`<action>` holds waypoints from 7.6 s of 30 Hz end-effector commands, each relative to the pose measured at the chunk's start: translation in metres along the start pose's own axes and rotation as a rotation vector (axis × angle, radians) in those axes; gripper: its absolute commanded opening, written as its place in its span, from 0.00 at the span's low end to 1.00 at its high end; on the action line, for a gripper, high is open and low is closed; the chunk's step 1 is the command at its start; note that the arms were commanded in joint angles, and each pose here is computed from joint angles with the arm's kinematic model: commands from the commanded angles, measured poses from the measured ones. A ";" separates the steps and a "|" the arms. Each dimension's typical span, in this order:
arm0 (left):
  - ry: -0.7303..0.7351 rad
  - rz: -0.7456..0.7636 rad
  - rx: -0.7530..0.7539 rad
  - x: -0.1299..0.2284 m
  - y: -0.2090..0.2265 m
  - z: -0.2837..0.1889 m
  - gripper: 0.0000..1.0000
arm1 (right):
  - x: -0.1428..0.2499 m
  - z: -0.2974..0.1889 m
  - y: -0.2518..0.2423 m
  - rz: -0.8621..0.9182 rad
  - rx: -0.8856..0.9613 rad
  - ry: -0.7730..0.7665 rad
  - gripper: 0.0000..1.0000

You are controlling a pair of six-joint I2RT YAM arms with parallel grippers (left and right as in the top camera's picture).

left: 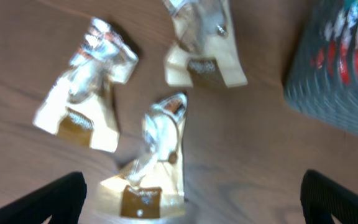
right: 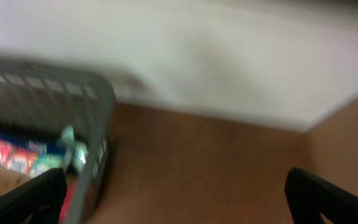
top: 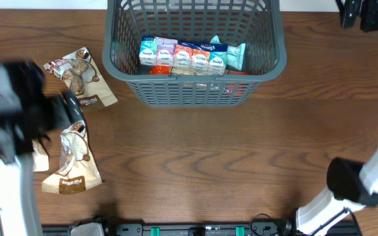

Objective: Pack container

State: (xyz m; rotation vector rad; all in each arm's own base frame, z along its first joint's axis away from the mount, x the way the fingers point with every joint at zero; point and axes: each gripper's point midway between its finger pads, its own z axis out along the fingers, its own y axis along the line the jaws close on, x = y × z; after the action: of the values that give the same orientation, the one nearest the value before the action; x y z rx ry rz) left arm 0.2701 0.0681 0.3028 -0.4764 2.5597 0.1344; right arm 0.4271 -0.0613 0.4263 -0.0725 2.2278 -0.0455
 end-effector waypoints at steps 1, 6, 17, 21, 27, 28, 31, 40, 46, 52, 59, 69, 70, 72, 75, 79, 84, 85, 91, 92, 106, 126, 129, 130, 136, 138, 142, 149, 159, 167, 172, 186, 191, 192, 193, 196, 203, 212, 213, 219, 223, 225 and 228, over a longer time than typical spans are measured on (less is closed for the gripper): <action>0.035 -0.058 -0.043 -0.038 0.012 0.011 0.98 | 0.049 0.063 -0.007 0.155 -0.049 0.217 0.99; 0.100 -0.079 -0.053 -0.074 0.015 0.051 0.98 | 0.111 0.128 -0.002 0.191 -0.089 0.442 0.99; 0.265 -0.061 -0.069 -0.071 0.008 0.130 0.98 | 0.209 0.217 0.008 0.225 -0.126 0.661 0.99; 0.241 -0.057 -0.064 -0.082 0.003 0.153 0.99 | 0.226 0.228 0.013 0.220 -0.135 0.688 0.99; 0.106 -0.056 -0.037 -0.120 -0.009 0.186 0.98 | 0.238 0.231 0.022 0.186 -0.156 0.712 0.99; 0.099 -0.056 -0.035 -0.123 -0.010 0.192 0.98 | 0.238 0.231 0.023 0.180 -0.159 0.712 0.99; 0.105 -0.060 -0.035 -0.124 -0.013 0.209 0.99 | 0.237 0.232 0.025 0.175 -0.161 0.709 0.99; 0.238 -0.074 -0.057 -0.095 -0.014 0.286 0.98 | 0.235 0.233 0.028 0.153 -0.168 0.699 0.99; 0.311 -0.126 -0.072 -0.072 -0.016 0.332 0.98 | 0.235 0.233 0.028 0.148 -0.171 0.700 0.99; 0.333 -0.149 -0.035 -0.063 -0.024 0.358 0.99 | 0.236 0.233 0.028 0.149 -0.171 0.703 0.99; 0.341 -0.147 -0.036 -0.057 -0.025 0.372 0.99 | 0.238 0.231 0.028 0.143 -0.174 0.714 0.99; 0.353 -0.146 -0.039 -0.049 -0.024 0.379 0.80 | 0.243 0.226 0.030 0.148 -0.180 0.743 0.99; 0.351 -0.146 -0.038 -0.048 -0.024 0.381 0.81 | 0.243 0.225 0.030 0.144 -0.182 0.746 0.99; 0.346 -0.147 -0.038 -0.048 -0.025 0.382 0.87 | 0.244 0.225 0.030 0.142 -0.183 0.749 0.99; 0.337 -0.147 -0.036 -0.048 -0.025 0.385 0.90 | 0.245 0.223 0.031 0.143 -0.185 0.756 0.99; 0.347 -0.146 -0.038 -0.044 -0.025 0.391 0.93 | 0.246 0.222 0.031 0.143 -0.186 0.764 0.99; 0.347 -0.146 -0.038 -0.040 -0.025 0.398 0.93 | 0.247 0.221 0.030 0.132 -0.184 0.768 0.99; 0.345 -0.146 -0.037 -0.040 -0.025 0.400 0.93 | 0.247 0.222 0.030 0.132 -0.183 0.768 0.99; 0.351 -0.145 -0.038 -0.038 -0.025 0.399 0.38 | 0.248 0.221 0.028 0.127 -0.175 0.771 0.99; 0.360 -0.143 -0.039 -0.036 -0.025 0.398 0.23 | 0.248 0.221 0.028 0.126 -0.171 0.772 0.99; 0.287 -0.021 0.005 -0.072 -0.051 0.274 0.06 | 0.248 0.222 0.025 0.114 -0.162 0.769 0.99; -0.420 0.270 0.167 -0.153 -0.094 -0.014 0.06 | 0.249 0.221 0.026 0.115 -0.163 0.775 0.99; -0.506 0.498 0.214 -0.147 -0.136 -0.039 0.06 | 0.249 0.221 0.026 0.115 -0.164 0.776 0.99; -0.536 0.607 0.225 -0.143 -0.153 -0.045 0.06 | 0.249 0.221 0.026 0.115 -0.164 0.776 0.99; -0.690 1.147 0.303 -0.116 -0.242 -0.064 0.06 | 0.249 0.221 0.026 0.115 -0.164 0.777 0.99; -0.760 1.293 0.347 -0.109 -0.268 -0.069 0.06 | 0.250 0.220 0.026 0.111 -0.166 0.779 0.99; -0.861 1.381 0.420 -0.112 -0.307 -0.064 0.06 | 0.251 0.219 0.027 0.099 -0.173 0.787 0.99; -0.753 1.412 0.450 -0.110 -0.344 0.016 0.06 | 0.251 0.218 0.027 0.099 -0.173 0.789 0.99; -0.523 1.428 0.497 -0.077 -0.362 0.109 0.32 | 0.251 0.218 0.027 0.092 -0.176 0.788 0.99; -0.483 1.414 0.506 -0.070 -0.349 0.091 0.50 | 0.251 0.219 0.025 0.077 -0.180 0.783 0.99; -0.571 1.287 0.470 -0.091 -0.320 0.022 0.50 | 0.250 0.220 0.024 0.077 -0.178 0.775 0.99; -0.639 0.770 0.151 -0.103 -0.114 -0.124 0.99 | 0.249 0.221 0.024 0.077 -0.178 0.769 0.99; -0.436 0.502 0.033 -0.065 -0.042 -0.114 0.98 | 0.249 0.221 0.024 0.076 -0.178 0.768 0.99; -0.368 0.498 0.016 -0.052 -0.032 -0.108 0.99 | 0.249 0.221 0.024 0.076 -0.178 0.768 0.99; -0.311 0.484 0.004 -0.041 -0.024 -0.102 0.99 | 0.249 0.221 0.024 0.076 -0.178 0.768 0.99; -0.161 0.372 -0.040 -0.017 0.000 -0.087 0.99 | 0.249 0.221 0.025 0.075 -0.179 0.772 0.99; 0.038 0.238 -0.087 0.015 0.032 -0.049 0.99 | 0.247 0.223 0.024 0.074 -0.177 0.760 0.99; 0.228 0.204 -0.032 0.052 0.029 0.057 0.99 | 0.245 0.225 0.023 0.071 -0.174 0.746 0.99; 0.255 0.203 -0.017 0.060 0.027 0.067 0.98 | 0.245 0.225 0.023 0.071 -0.174 0.746 0.99; 0.360 0.204 0.008 0.088 0.023 0.126 0.99 | 0.244 0.226 0.023 0.070 -0.173 0.742 0.99; 0.396 0.210 0.008 0.096 0.023 0.158 0.99 | 0.243 0.227 0.023 0.069 -0.172 0.736 0.99; 0.400 0.209 0.008 0.097 0.022 0.171 0.99 | 0.243 0.227 0.023 0.059 -0.175 0.734 0.99; 0.372 0.204 0.007 0.095 0.022 0.186 0.99 | 0.243 0.227 0.022 0.054 -0.177 0.734 0.99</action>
State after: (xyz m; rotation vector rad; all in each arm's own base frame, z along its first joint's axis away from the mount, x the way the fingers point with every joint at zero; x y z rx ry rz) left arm 0.2753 0.0941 0.1029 -0.2384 2.9719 0.1339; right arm 0.4582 -0.0613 0.0986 -0.0609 2.9533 0.1843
